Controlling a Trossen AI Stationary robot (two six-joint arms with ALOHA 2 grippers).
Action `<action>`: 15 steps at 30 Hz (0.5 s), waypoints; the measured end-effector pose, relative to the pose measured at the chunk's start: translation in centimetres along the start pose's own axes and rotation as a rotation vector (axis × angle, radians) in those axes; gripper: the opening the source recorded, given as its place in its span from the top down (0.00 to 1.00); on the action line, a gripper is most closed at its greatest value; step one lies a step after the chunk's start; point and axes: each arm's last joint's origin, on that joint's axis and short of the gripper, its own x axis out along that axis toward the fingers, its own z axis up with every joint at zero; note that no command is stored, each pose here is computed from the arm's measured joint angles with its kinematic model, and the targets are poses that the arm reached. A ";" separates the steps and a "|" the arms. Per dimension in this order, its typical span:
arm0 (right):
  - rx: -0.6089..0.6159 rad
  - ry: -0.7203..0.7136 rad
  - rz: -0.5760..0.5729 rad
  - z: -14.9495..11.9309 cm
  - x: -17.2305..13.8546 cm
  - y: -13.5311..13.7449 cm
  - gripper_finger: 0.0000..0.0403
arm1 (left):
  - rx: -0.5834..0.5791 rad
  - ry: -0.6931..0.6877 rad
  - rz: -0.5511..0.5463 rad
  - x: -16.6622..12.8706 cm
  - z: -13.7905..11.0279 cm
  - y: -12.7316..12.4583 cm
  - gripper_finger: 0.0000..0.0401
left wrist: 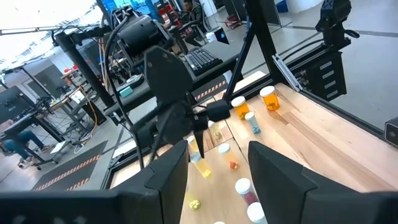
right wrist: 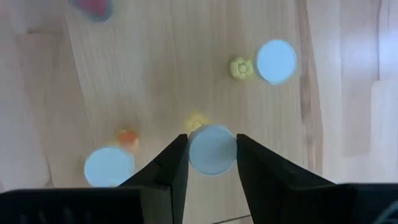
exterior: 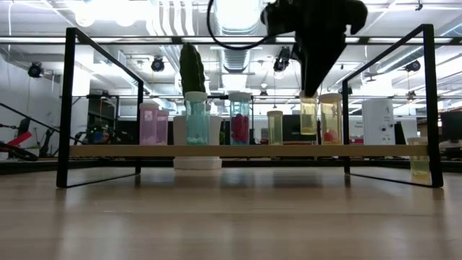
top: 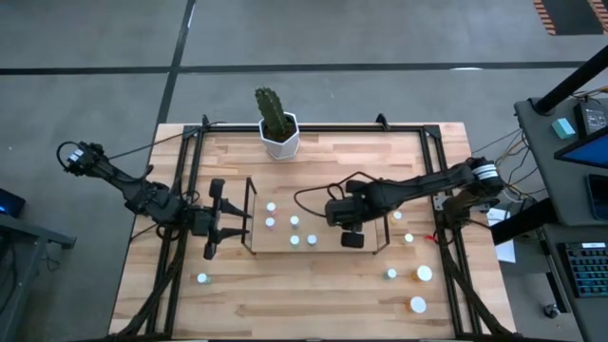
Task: Pick and place medicine bottles onto shelf by color
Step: Adjust the yellow pill bottle on the shelf
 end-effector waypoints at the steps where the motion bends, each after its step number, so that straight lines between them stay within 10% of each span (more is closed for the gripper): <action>1: 0.005 -0.002 -0.001 -0.3 -0.1 -0.1 0.72 | 0.001 0.001 -0.001 0.0 0.0 0.0 0.62; 15: 0.074 -0.059 0.015 -2.2 1.3 -0.4 0.72 | -0.002 -0.004 0.002 0.1 0.0 0.0 0.62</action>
